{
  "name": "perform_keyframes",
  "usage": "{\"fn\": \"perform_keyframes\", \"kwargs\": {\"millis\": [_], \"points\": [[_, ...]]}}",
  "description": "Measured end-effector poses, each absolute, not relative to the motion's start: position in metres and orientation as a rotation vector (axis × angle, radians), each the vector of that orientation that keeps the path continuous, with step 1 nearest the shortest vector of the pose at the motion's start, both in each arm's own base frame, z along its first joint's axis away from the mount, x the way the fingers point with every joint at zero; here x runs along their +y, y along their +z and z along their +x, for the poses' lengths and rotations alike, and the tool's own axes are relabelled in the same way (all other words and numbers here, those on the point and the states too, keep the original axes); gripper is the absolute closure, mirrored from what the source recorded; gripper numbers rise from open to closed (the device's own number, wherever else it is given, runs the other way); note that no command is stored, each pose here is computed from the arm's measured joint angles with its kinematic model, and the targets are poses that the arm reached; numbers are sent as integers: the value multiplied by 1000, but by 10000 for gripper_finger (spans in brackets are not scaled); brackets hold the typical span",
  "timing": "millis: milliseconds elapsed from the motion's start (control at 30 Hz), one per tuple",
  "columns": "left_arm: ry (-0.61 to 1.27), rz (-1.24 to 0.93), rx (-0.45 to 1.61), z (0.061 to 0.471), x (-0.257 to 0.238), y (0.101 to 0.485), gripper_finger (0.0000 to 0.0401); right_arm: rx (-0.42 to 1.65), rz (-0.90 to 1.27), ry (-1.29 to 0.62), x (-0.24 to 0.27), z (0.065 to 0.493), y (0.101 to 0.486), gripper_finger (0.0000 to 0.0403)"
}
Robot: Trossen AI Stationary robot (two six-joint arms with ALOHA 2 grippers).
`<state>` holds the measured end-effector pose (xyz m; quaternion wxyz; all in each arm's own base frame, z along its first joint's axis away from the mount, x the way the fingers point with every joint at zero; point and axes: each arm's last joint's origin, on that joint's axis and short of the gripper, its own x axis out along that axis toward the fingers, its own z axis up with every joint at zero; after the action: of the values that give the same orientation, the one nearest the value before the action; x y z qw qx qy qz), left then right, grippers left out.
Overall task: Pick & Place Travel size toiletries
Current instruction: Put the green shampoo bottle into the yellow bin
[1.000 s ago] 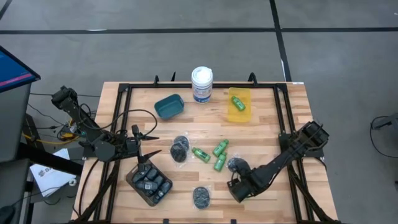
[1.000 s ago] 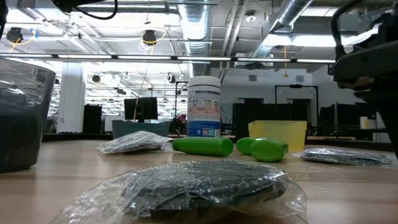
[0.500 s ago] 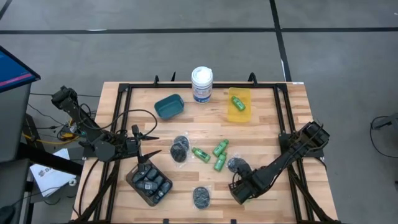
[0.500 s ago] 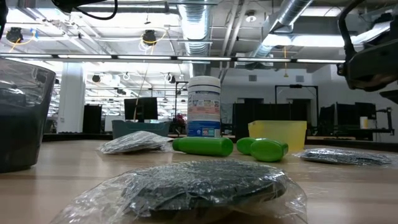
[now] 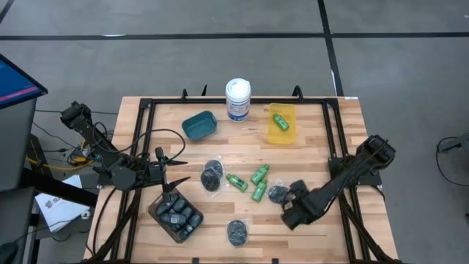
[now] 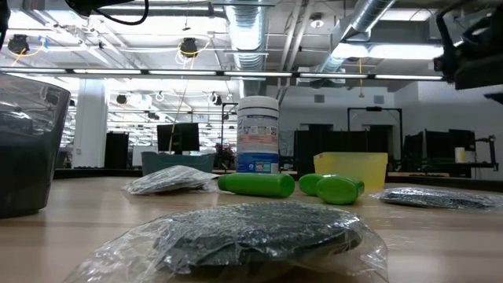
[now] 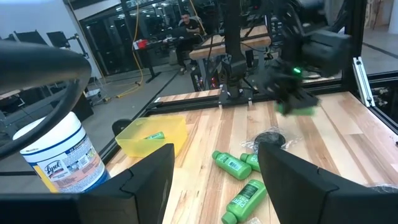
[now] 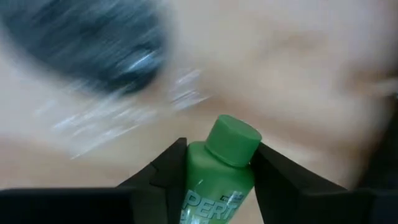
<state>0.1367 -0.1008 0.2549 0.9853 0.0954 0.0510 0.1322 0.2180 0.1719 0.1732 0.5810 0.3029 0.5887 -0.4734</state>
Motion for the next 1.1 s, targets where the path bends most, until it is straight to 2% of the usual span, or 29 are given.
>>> {"fn": "perform_keyframes", "kwargs": {"millis": [67,300,533,867,1000,1100], "points": [[266,192,103,137,-101,255,174,1365,652,-1141,158,212,188,260],[266,192,103,137,-101,255,174,1119,433,-1233,86,200,245,265],[266,192,103,137,-101,255,174,964,286,-1247,3,212,271,260],[266,192,103,137,-101,255,174,911,198,-1130,-111,244,273,259],[266,192,103,137,-101,255,174,940,221,-1062,-143,254,257,260],[266,192,103,137,-101,255,174,1034,225,-1069,-159,259,234,262]]}}
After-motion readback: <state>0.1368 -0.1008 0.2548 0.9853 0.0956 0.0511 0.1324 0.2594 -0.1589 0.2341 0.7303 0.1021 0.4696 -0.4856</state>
